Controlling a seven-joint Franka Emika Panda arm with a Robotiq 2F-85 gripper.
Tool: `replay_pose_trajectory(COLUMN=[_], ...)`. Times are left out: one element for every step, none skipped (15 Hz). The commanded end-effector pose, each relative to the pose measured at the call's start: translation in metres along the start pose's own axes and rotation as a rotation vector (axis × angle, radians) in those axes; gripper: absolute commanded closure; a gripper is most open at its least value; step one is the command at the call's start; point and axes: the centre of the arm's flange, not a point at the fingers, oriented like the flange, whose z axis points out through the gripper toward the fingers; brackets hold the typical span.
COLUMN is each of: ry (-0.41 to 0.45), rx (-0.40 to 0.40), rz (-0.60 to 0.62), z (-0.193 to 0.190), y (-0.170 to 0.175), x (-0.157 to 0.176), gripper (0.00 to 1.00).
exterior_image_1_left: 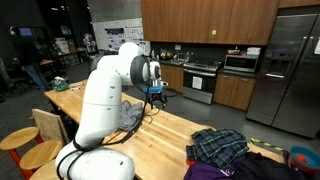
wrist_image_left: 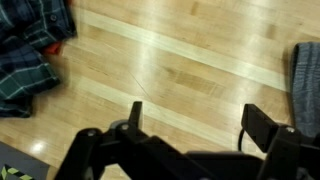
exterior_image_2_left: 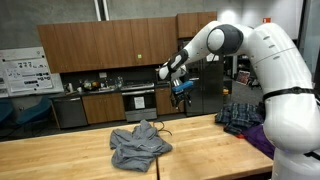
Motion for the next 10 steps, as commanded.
replay_pose_trajectory(ry=[-0.058,-0.078,-0.095,-0.116,-0.139,-0.158,-0.178,-0.195,-0.216,-0.244], rx=[-0.025,-0.022,-0.021,-0.016,-0.007,-0.004,-0.002,0.001,0.000,0.003], rz=[-0.104,-0.137,-0.168,-0.202,-0.243,-0.276,-0.302,-0.321,-0.335,-0.341], z=[-0.016,-0.019,-0.020,-0.023,-0.025,-0.027,-0.029,-0.032,-0.034,-0.036], y=[-0.020,-0.028,-0.034,-0.040,-0.047,-0.053,-0.058,-0.062,-0.062,-0.057], x=[0.010,0.008,0.007,0.006,0.004,0.003,0.001,0.000,-0.003,-0.007], gripper=[0.00,0.00,0.00,0.00,0.00,0.00,0.00,0.00,0.00,0.00])
